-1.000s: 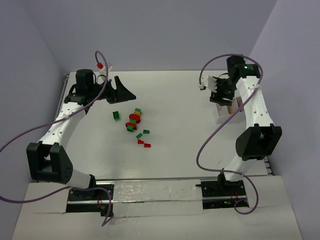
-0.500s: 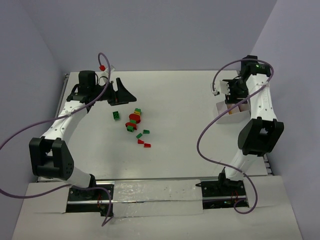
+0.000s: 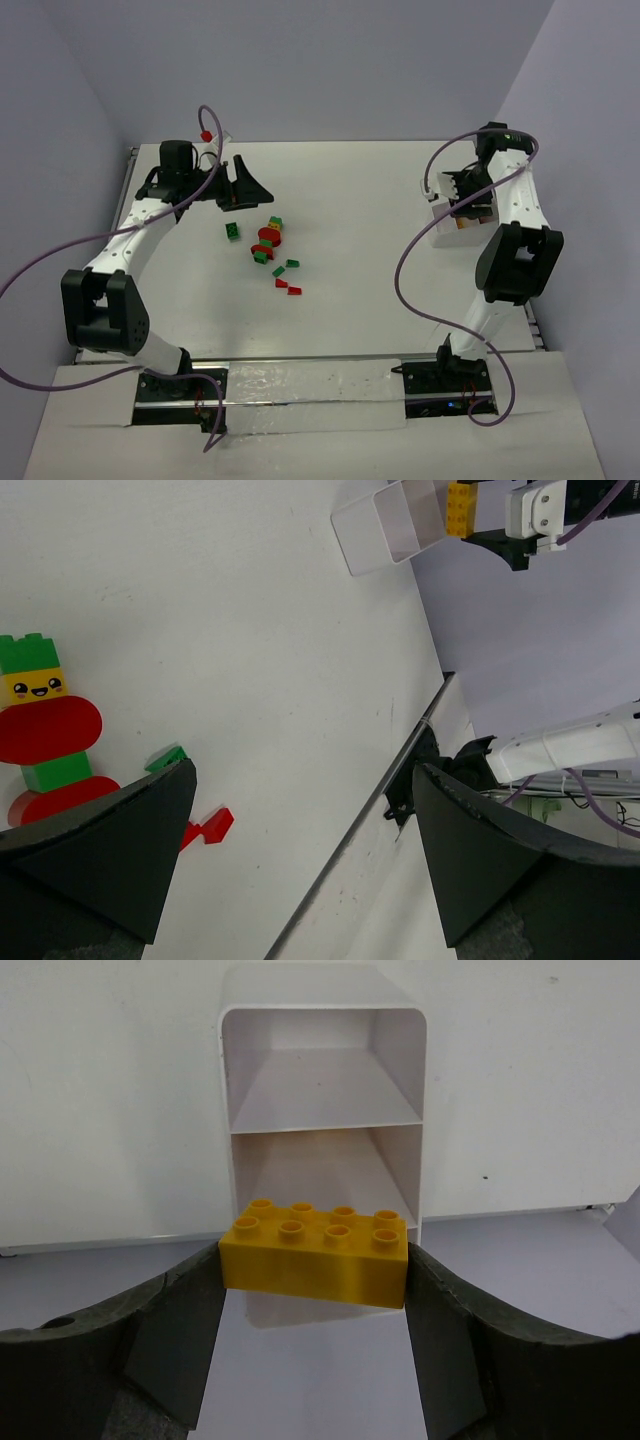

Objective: Sort the legos into containers by color

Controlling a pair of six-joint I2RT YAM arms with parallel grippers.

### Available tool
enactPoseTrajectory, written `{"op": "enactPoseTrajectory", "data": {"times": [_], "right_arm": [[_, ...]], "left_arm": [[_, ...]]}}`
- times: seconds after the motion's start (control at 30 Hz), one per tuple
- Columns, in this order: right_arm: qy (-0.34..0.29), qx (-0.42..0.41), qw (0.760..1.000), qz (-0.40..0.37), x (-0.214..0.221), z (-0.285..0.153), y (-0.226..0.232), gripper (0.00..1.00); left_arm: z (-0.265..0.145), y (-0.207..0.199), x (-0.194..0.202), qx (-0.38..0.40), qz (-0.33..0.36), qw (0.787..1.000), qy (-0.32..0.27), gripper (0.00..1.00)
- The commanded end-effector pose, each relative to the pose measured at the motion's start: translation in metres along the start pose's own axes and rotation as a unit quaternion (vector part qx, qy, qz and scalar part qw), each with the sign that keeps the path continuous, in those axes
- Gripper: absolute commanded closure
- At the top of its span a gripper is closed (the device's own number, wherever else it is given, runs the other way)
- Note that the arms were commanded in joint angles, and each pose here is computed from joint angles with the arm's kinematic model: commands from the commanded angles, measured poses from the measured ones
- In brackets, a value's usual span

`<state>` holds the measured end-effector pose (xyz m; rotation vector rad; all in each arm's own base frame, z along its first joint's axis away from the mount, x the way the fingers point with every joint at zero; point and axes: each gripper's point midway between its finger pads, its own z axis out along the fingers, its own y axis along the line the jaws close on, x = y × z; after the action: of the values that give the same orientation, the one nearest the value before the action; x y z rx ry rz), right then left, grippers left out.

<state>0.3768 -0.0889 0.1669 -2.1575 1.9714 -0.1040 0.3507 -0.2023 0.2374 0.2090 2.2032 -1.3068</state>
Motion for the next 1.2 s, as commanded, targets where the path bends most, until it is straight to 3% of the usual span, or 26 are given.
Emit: {"op": "enactPoseTrajectory", "data": {"times": [0.0,0.43,0.7,0.9,1.07,1.17], "right_arm": [[0.001,-0.004,1.000,-0.013,0.005,0.009,-0.004,0.58],[0.003,-0.024,1.000,-0.003,0.013,0.025,-0.013,0.52],[0.003,-0.029,1.000,0.008,0.016,0.032,-0.021,0.29],[0.008,-0.033,0.999,0.006,0.017,0.031,-0.020,0.18],[0.010,-0.029,1.000,0.005,0.017,0.024,-0.018,0.03],[0.008,-0.022,1.000,0.003,0.014,0.018,-0.019,0.00]], "left_arm": [[-0.001,-0.010,-0.012,0.013,0.021,1.000,-0.006,0.01],[0.005,-0.002,-0.012,0.010,0.010,1.000,0.000,0.01],[0.008,0.003,-0.011,0.008,0.004,1.000,0.003,0.01],[0.010,0.005,-0.011,0.010,0.000,1.000,0.007,0.01],[0.010,0.005,-0.011,0.010,-0.001,1.000,0.009,0.01],[0.009,0.005,-0.011,0.009,0.002,1.000,0.007,0.01]]}}
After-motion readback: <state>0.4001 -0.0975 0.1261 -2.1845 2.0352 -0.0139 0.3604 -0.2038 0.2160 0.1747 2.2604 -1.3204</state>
